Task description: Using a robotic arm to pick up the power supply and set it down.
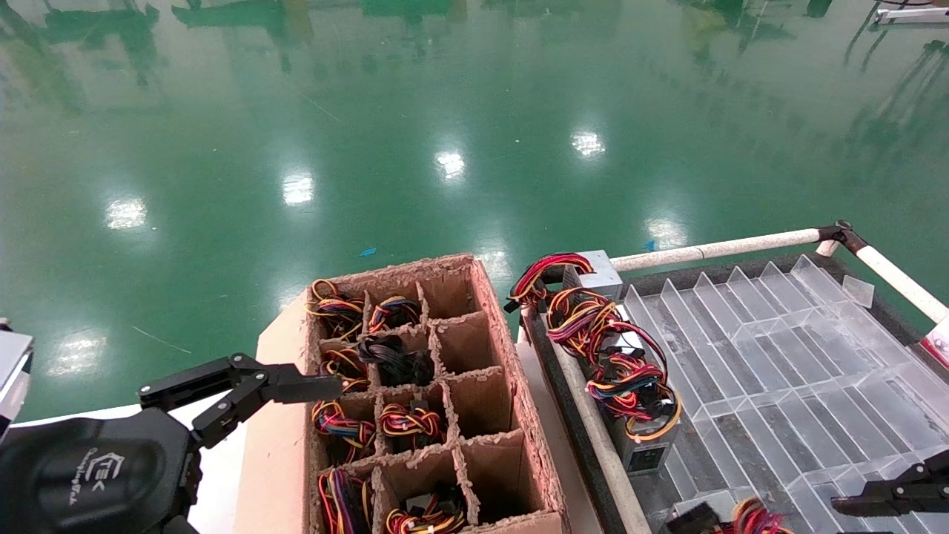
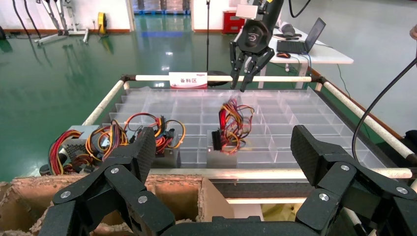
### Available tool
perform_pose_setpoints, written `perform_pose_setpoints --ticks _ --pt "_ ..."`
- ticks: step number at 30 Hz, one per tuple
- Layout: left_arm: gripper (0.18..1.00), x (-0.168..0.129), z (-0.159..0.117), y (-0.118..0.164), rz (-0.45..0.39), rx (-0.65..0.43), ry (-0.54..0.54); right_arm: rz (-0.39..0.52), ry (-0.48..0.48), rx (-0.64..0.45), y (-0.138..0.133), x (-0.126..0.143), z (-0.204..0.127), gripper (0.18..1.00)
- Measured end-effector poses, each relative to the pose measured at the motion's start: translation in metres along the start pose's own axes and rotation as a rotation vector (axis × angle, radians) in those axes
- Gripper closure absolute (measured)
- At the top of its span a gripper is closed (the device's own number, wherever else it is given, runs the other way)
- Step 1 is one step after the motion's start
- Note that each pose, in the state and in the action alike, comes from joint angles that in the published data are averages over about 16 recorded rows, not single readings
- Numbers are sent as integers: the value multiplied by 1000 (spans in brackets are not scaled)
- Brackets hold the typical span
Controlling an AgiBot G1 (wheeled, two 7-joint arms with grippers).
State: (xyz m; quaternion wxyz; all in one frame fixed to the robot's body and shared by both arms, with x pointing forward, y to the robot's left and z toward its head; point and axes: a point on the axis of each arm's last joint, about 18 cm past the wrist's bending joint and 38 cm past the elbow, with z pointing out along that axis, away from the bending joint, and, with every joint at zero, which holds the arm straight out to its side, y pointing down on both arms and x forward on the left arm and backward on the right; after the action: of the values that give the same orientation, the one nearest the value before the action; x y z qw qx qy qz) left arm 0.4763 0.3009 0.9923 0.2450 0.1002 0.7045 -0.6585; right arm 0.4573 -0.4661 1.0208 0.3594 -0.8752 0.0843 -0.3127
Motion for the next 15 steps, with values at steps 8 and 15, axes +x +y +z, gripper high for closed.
perform_pose_setpoints --ticks 8,15 --pt "184 0 0 0 0 0 0 8 20 108 -18 3 -3 785" --pt "184 0 0 0 0 0 0 -11 9 197 -37 5 3 638"
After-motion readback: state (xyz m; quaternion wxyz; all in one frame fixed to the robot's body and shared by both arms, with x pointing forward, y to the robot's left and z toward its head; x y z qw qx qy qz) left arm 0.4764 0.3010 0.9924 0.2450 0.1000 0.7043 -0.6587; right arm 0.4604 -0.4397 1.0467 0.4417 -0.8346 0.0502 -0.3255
